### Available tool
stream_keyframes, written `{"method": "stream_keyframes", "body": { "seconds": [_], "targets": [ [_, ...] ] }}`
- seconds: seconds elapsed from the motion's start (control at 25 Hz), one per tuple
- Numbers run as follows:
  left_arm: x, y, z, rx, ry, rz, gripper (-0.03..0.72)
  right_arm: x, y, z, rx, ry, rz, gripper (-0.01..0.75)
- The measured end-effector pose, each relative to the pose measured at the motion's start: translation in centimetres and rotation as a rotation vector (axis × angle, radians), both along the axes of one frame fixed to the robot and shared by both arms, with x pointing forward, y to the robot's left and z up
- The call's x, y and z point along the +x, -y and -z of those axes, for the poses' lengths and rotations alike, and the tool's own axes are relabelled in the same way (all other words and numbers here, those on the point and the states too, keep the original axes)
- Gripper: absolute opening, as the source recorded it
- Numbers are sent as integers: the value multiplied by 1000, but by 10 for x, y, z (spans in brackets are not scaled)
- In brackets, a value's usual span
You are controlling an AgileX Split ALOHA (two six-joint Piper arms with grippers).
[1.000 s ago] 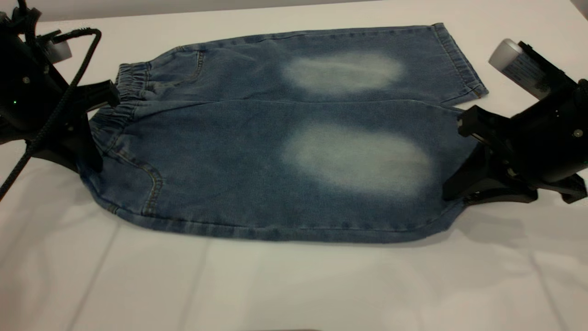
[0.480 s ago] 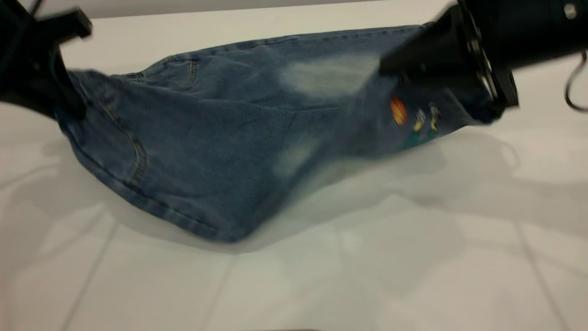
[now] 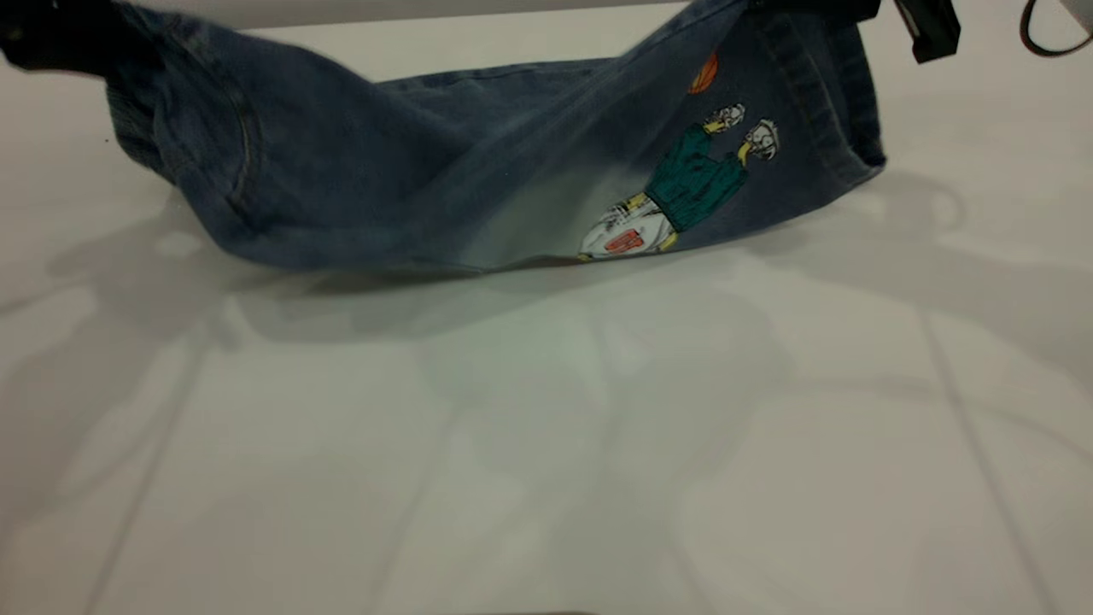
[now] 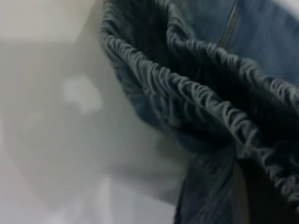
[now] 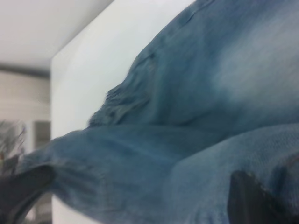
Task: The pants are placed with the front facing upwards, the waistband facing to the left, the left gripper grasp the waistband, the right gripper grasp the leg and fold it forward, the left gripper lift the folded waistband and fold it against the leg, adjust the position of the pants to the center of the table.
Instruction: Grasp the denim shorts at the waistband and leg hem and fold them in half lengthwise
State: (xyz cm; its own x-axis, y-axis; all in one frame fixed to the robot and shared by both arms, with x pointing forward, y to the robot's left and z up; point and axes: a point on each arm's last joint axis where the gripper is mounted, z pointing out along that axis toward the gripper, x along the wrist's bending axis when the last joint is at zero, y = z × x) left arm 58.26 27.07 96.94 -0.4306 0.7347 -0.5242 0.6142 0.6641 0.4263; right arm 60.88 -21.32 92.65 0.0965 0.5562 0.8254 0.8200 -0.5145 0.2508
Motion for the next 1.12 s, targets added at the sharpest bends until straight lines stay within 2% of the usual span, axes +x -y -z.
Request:
{"method": "stream_keyframes", "body": {
  "seconds": [0.12, 0.6, 0.88, 1.0, 1.12],
  "targets": [
    [6, -2, 2, -29, 46, -73, 69, 15, 0, 11, 7, -26, 26, 27],
    [26, -11, 70, -205, -40, -445, 69, 68, -4, 53, 85, -113, 102, 27],
    [53, -8, 49, -263, 36, -450, 69, 89, 2, 42, 151, -90, 131, 27],
    [60, -11, 42, -326, 66, -525, 69, 93, 14, 39, 163, -91, 171, 27],
    [62, -24, 46, -367, 66, -618, 69, 97, 33, 42, 136, -95, 241, 27]
  ]
}}
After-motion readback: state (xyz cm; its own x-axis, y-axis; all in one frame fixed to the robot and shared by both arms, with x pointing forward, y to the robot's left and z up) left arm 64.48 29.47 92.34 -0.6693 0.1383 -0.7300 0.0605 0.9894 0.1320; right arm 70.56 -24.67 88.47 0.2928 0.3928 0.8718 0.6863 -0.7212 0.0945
